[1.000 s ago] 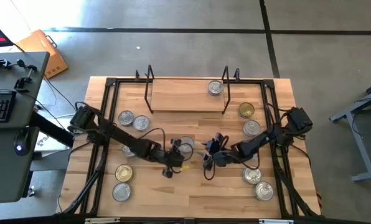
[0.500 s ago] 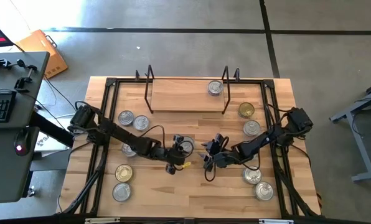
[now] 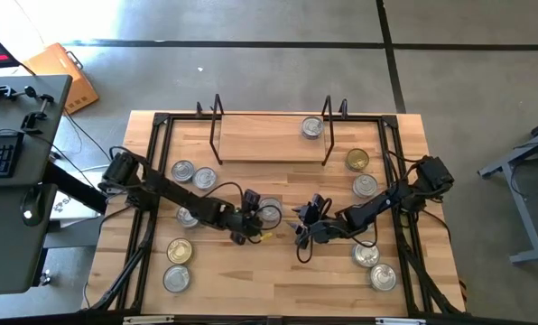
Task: Stack canned seafood by type on shelf
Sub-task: Put the light blue tuna can on the shelf
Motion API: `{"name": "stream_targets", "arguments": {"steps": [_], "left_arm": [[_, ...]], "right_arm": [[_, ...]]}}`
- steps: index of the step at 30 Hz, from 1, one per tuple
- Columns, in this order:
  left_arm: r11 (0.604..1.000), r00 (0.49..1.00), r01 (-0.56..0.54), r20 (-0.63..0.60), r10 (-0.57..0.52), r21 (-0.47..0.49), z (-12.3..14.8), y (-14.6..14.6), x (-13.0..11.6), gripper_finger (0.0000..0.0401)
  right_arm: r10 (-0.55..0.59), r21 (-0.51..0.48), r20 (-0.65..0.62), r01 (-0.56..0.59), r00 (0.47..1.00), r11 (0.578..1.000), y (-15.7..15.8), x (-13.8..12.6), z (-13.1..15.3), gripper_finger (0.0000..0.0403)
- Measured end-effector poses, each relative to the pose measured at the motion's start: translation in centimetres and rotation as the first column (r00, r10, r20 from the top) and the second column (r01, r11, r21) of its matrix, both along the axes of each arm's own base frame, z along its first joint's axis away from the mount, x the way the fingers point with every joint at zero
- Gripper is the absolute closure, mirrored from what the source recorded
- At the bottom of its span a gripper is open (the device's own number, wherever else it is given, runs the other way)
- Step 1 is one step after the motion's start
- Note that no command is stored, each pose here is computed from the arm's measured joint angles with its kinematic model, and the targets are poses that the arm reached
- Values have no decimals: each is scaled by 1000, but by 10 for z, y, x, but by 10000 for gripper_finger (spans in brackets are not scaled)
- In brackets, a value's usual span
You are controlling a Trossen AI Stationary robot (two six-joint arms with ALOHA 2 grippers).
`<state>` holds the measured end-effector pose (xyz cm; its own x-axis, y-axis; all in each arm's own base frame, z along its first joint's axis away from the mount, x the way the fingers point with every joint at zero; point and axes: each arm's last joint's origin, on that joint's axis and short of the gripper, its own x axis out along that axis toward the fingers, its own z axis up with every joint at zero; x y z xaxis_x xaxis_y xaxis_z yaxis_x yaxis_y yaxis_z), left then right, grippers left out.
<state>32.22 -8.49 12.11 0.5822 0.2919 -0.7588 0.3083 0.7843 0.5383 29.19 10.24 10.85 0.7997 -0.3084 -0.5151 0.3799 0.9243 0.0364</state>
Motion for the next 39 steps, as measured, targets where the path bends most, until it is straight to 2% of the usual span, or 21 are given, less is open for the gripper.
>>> {"name": "stream_targets", "arguments": {"steps": [4,8,12,14,17,23,28,32,35,37,39], "left_arm": [[1000,1000,9,22,-10,27,-9,0,7,237],[999,995,41,86,-43,28,-18,-4,16,305],[998,989,68,129,-68,5,-18,-9,20,376],[998,987,62,149,-58,-21,-15,-12,19,393],[997,984,71,164,-64,-43,-9,-18,15,393],[990,974,137,186,-130,-27,9,-28,9,400],[991,968,132,217,-123,-25,19,-28,8,401],[991,965,132,230,-124,-22,22,-28,8,401],[991,964,132,234,-124,-18,22,-28,8,401],[992,964,128,237,-120,-21,22,-28,9,401],[992,964,127,238,-118,-22,22,-28,9,401]], "right_arm": [[0,2,1,0,1000,1000,0,0,0,179],[0,1,1,0,1000,1000,0,0,0,179],[4,2,4,-4,1000,1000,1,0,0,179],[38,12,6,-39,999,999,6,-2,5,179],[103,17,37,-104,994,994,16,-8,21,179],[149,-54,70,-145,986,988,27,-21,46,179],[229,-100,37,-225,973,969,36,-25,45,179],[314,-137,-28,-315,949,939,41,-25,35,179],[334,-185,-64,-340,940,922,38,-20,26,179],[359,-264,-108,-375,927,889,34,-15,20,179],[404,-361,-178,-441,897,821,30,-10,16,179]]}}
